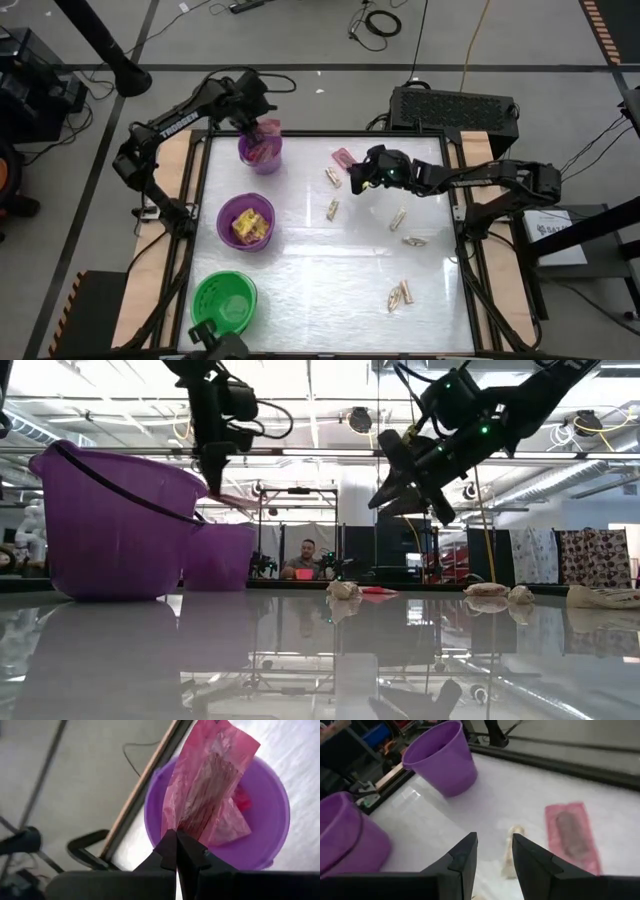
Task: Sort candy by brand, put in halloween buckets
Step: Put the red candy into the top purple bucket
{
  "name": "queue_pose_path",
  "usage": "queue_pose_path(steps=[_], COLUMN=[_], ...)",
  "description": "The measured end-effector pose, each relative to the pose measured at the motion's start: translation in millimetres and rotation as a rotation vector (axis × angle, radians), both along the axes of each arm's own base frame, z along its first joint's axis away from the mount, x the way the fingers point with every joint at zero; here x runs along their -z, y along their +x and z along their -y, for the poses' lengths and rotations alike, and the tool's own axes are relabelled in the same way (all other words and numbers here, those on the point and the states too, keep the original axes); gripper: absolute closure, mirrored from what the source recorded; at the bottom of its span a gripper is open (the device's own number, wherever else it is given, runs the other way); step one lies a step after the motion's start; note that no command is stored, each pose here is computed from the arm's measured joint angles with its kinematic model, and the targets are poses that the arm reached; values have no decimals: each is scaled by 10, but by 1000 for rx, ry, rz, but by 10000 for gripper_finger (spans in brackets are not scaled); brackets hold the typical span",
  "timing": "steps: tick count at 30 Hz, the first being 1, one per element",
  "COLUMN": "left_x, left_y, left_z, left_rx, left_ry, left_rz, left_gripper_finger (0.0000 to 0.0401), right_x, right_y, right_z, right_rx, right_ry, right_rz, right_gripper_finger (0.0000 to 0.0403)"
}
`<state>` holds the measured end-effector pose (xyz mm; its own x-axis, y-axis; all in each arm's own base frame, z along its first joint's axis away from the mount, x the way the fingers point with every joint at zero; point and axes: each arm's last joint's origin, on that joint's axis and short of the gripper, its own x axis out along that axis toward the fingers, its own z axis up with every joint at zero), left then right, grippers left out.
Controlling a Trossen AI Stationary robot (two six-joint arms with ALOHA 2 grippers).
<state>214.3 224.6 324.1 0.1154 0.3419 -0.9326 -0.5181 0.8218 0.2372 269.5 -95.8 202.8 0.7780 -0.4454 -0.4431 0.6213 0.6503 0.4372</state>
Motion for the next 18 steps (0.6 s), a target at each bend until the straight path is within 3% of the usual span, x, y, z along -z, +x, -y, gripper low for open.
queue_pose_path(steps=[7, 18], left_x=[103, 270], left_y=[-96, -115], left_z=[-18, 26], left_rx=[-92, -104], left_ry=[-107, -181], left_rz=[23, 0], left_gripper_finger=[401, 364], right_x=[-19, -24], right_y=[-71, -153], right_z=[206, 384], right_rx=[-8, -1], right_ry=[-99, -77], right_rz=[-36, -20], right_gripper_finger=[287, 287])
